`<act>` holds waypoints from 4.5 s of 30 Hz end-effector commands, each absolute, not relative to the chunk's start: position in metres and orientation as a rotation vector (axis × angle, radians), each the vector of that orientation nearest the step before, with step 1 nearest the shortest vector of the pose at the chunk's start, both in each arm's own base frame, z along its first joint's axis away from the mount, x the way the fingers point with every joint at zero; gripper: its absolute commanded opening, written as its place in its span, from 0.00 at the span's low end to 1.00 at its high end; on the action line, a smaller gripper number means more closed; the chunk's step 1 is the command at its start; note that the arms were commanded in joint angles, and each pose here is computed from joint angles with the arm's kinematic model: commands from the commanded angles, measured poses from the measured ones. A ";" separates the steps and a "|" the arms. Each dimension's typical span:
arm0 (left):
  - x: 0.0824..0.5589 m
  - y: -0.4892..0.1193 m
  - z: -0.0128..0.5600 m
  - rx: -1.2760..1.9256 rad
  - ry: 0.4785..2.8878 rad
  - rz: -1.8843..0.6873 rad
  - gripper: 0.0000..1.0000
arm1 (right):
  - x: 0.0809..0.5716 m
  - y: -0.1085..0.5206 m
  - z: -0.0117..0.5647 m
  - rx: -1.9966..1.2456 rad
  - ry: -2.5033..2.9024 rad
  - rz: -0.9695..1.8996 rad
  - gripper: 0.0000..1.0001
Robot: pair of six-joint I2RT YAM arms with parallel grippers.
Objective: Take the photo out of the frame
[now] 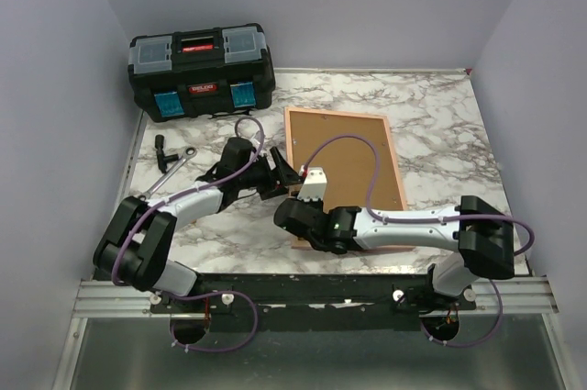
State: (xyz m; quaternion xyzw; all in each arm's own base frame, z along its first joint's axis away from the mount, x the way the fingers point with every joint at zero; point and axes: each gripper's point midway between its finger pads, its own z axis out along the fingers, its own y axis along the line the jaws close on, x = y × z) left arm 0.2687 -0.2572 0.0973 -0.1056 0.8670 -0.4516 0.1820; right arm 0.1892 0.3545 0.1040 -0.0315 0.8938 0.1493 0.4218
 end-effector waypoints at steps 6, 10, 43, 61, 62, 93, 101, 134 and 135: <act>0.278 -0.288 0.127 -0.216 2.287 -1.443 0.52 | 0.189 0.372 0.140 -0.052 2.165 0.554 0.01; 0.281 -0.292 0.131 -0.203 2.278 -1.444 0.41 | 0.189 0.369 0.145 -0.052 2.157 0.566 0.01; 0.278 -0.269 0.221 -0.392 2.388 -1.257 0.00 | 0.205 0.327 0.216 -0.334 2.132 0.011 0.91; 0.286 -0.275 0.236 -0.428 2.386 -1.270 0.00 | 0.214 0.321 0.197 -0.380 1.951 -0.516 0.73; 0.285 -0.276 0.237 -0.426 2.387 -1.269 0.00 | 0.214 0.323 0.195 -0.379 1.953 -0.516 0.72; 0.294 -0.282 0.241 -0.392 2.322 -1.267 0.00 | 0.202 0.363 0.228 -0.363 2.020 0.009 0.70; 0.295 -0.279 0.237 -0.446 2.349 -1.239 0.00 | 0.197 0.366 0.234 -0.347 2.068 0.041 0.94; 0.352 -0.280 0.273 -0.360 2.377 -1.178 0.00 | 0.192 0.314 0.227 -0.830 1.448 -0.163 0.96; 0.353 -0.280 0.274 -0.355 2.377 -1.176 0.00 | 0.195 0.307 0.229 -0.799 1.419 -0.191 0.96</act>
